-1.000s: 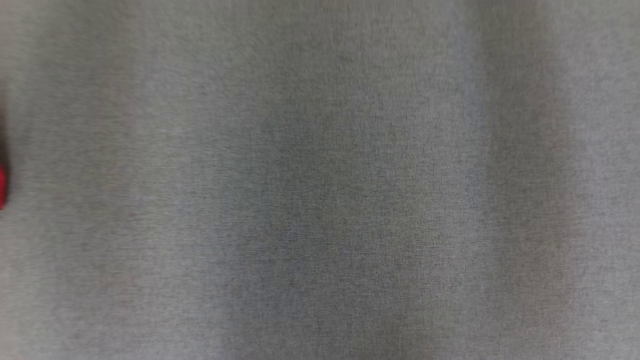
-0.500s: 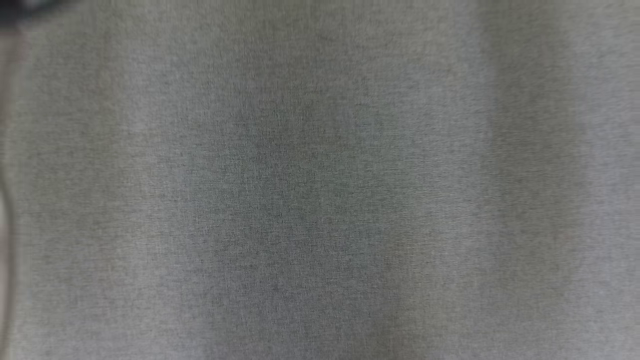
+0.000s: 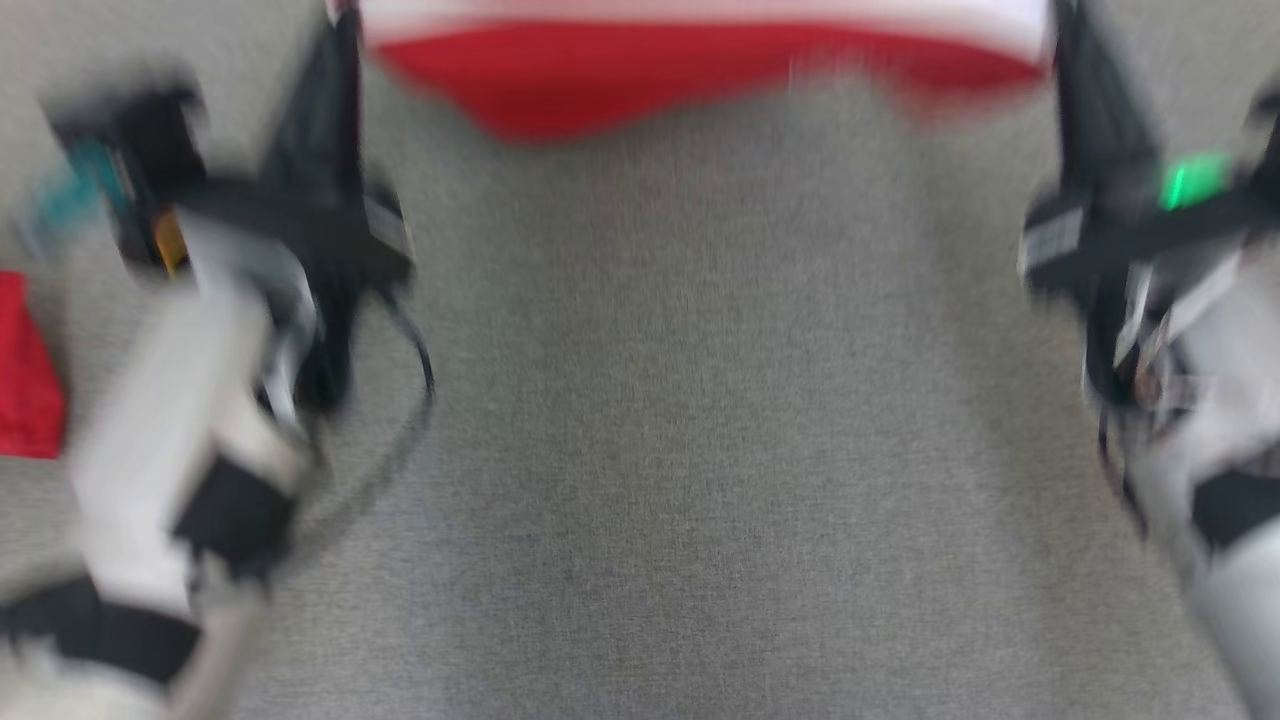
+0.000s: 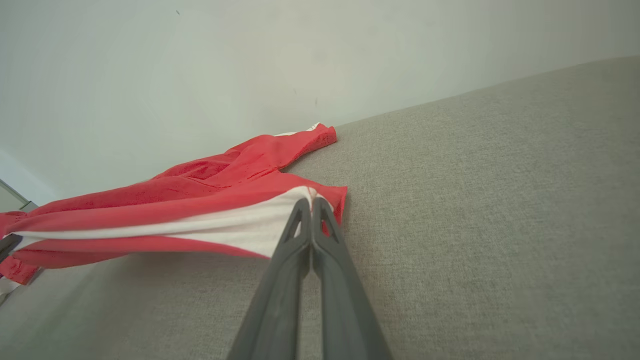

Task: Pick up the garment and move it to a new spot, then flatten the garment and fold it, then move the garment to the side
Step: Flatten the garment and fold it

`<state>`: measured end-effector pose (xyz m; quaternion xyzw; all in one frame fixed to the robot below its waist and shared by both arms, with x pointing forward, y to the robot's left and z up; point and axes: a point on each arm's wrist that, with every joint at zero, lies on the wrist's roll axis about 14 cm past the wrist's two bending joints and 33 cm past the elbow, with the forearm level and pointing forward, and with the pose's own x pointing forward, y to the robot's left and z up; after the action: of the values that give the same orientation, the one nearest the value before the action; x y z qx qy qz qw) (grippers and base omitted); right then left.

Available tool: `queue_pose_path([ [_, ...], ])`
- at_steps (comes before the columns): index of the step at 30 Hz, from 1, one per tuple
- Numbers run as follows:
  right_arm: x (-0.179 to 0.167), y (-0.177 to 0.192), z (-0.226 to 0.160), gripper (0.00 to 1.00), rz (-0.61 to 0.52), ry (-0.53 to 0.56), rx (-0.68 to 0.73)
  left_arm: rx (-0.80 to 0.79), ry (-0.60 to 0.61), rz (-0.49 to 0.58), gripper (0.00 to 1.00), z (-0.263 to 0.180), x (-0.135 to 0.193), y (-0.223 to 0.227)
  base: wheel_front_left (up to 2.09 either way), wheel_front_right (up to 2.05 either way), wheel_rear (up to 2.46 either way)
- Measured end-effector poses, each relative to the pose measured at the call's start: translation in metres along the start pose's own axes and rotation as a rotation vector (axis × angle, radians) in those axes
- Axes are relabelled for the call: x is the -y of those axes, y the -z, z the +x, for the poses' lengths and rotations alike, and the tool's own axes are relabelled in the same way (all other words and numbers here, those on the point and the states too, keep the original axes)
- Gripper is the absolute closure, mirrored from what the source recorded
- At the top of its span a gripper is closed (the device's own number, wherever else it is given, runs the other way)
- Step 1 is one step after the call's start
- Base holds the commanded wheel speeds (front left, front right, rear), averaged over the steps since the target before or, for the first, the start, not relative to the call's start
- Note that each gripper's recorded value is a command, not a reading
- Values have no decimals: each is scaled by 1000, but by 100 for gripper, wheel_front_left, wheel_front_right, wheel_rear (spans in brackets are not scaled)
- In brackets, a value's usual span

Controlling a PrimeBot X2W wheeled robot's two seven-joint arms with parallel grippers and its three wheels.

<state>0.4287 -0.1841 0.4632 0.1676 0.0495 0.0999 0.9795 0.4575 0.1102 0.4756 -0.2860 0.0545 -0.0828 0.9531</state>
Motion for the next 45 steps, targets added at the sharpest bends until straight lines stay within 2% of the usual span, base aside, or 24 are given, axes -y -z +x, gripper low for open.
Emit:
queue_pose_path([
  [5,2,29,-42,100,12,45,-73,-23,-72,-53,100,-42,-10,20,0,0,0],
  [8,4,43,-64,100,2,64,-116,-55,-83,19,100,-66,-14,33,0,0,0],
  [11,4,58,-90,100,9,95,-166,-103,-127,1,100,-99,-20,56,0,0,0],
  [17,-4,54,-99,100,20,99,-149,-122,-158,10,100,-124,-25,68,0,0,0],
  [22,-8,34,-90,100,-3,79,-94,-88,-126,35,100,-123,-19,59,0,0,0],
  [27,-14,-7,-57,100,-62,19,-1,5,-55,76,100,-103,-4,29,0,0,0],
  [34,-21,-29,-33,100,-108,-29,30,45,-12,101,100,-86,4,14,0,0,0],
  [36,-25,-42,-14,100,-136,-54,45,65,10,116,100,-73,8,5,0,0,0],
  [45,-32,-60,27,100,-194,-98,42,84,37,136,100,-46,10,-9,0,0,0],
])
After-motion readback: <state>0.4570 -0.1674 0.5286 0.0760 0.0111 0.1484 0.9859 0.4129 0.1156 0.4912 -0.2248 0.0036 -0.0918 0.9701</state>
